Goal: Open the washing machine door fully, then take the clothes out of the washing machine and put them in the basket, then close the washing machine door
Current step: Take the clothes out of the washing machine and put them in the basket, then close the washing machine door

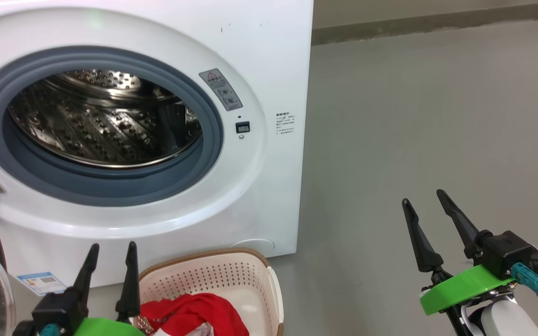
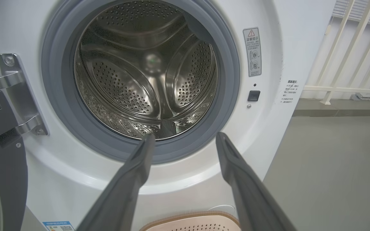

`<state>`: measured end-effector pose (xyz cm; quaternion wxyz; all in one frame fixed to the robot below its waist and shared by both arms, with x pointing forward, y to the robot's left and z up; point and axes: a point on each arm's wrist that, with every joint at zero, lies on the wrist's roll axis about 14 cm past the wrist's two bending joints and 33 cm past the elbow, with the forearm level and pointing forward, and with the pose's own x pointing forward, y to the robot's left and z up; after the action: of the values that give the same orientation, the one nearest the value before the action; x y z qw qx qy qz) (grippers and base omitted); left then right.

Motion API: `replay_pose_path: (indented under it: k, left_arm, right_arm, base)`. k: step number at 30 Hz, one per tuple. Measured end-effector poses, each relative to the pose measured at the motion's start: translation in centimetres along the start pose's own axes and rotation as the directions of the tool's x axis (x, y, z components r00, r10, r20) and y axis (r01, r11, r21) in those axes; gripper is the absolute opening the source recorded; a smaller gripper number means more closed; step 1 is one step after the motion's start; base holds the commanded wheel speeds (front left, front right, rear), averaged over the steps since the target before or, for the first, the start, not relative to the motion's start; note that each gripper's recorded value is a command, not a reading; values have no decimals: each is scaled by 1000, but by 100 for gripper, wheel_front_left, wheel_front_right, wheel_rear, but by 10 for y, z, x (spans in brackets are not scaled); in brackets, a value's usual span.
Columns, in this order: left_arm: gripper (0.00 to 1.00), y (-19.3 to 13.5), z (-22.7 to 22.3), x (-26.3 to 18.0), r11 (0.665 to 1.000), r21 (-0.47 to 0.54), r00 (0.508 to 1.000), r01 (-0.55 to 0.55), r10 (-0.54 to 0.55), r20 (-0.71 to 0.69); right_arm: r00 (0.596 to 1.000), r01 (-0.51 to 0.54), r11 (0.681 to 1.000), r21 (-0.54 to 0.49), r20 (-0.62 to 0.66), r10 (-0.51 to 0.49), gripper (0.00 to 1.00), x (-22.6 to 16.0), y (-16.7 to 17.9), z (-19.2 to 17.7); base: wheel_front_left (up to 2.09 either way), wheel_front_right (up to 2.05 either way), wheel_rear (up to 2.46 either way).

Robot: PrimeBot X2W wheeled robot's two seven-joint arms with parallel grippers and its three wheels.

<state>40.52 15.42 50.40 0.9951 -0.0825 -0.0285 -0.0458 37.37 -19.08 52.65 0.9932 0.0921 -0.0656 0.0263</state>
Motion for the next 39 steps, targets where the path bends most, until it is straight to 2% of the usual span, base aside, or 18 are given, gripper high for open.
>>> replay_pose_path:
  k: [8,27,39]
  left_arm:
    - [100,1,1,-15,1000,5,1000,-1,1,2]
    - [100,6,9,-22,1000,21,1000,-5,5,23]
    - [100,7,9,-22,999,41,1000,-6,5,23]
  right_arm:
    - [1000,-2,1000,-14,31,3,100,-4,0,11]
    - [1000,-6,1000,-15,13,6,100,-13,4,4]
    - [1000,-13,1000,-17,2,13,100,-10,5,1]
  base:
    - [0,0,0]
    - [-4,4,0]
    - [-120,120,0]
